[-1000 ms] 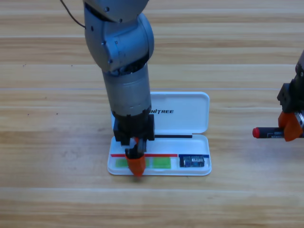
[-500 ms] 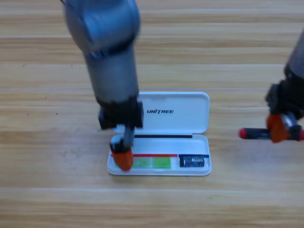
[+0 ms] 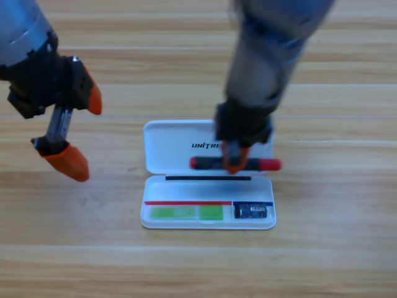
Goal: Clean up eraser and pencils
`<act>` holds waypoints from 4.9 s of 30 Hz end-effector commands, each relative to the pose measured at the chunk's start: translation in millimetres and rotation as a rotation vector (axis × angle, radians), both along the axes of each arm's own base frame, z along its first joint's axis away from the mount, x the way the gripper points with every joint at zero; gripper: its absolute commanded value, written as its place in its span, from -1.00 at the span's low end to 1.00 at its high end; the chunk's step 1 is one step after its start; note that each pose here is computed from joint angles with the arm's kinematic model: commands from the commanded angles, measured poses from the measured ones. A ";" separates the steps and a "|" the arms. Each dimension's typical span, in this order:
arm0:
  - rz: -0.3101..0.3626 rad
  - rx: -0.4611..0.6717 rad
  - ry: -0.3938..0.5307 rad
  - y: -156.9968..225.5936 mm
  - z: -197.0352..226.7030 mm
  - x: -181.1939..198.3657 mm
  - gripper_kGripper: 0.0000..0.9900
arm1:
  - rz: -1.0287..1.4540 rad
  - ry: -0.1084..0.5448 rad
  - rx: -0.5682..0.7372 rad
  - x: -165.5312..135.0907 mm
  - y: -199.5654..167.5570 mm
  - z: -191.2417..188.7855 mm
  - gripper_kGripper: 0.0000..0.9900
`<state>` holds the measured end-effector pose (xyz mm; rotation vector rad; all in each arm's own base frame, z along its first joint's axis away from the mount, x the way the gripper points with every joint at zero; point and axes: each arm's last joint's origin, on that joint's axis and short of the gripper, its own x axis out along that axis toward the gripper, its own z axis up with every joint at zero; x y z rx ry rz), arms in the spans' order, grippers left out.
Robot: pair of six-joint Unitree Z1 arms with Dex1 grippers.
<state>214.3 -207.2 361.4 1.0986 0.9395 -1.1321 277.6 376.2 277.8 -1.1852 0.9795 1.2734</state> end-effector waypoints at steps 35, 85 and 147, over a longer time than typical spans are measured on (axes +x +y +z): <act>0.034 0.102 0.147 0.3 -51.2 9.5 1.00 | -0.013 0.036 -0.136 -1.2 52.2 -81.3 0.48; 0.180 -0.336 0.001 81.7 -76.6 192.9 -0.78 | -0.051 0.185 0.680 -130.6 -174.9 117.2 0.99; 0.011 -0.451 0.443 -8.0 -179.9 130.1 -1.00 | -0.064 0.183 0.693 -136.6 -181.7 121.1 0.99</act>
